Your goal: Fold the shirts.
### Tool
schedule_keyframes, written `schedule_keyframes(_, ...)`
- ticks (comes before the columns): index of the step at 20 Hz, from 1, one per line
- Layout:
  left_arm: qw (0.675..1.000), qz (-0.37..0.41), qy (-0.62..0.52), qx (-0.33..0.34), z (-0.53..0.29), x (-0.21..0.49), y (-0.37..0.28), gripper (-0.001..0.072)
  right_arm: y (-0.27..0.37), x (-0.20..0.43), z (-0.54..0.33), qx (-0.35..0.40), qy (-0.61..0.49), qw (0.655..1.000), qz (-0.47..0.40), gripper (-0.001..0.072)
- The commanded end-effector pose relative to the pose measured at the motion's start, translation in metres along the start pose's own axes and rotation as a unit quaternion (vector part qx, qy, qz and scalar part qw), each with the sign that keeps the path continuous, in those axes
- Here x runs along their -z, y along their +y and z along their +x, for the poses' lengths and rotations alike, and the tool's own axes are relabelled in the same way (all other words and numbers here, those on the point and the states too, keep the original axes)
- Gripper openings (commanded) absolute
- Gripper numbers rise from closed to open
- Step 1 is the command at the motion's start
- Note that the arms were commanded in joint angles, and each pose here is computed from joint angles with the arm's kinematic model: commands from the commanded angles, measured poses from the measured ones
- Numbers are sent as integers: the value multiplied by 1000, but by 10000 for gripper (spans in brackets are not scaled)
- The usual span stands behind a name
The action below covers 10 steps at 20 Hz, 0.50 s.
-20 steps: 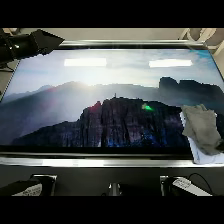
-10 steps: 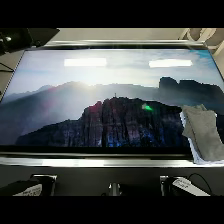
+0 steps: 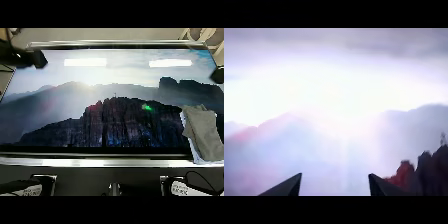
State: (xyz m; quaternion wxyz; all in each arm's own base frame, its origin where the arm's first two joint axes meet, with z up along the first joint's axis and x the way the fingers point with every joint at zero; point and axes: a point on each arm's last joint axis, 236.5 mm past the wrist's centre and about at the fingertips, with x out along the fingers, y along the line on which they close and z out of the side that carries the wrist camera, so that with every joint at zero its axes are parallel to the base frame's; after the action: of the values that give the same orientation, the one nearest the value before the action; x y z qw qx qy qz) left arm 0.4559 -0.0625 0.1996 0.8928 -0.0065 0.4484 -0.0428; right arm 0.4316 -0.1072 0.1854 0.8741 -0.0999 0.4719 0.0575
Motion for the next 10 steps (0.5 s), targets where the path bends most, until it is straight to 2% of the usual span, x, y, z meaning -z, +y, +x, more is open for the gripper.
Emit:
schedule_keyframes(1,972,8,235,-29,40,119,12,570,127,33,54,-137,163,972,-98,671)
schedule_keyframes(4,971,15,236,-17,52,159,5,569,162,50,68,-173,219,952,-127,669)
schedule_keyframes(10,977,22,206,-51,58,162,22,568,143,48,74,-120,222,962,-109,670)
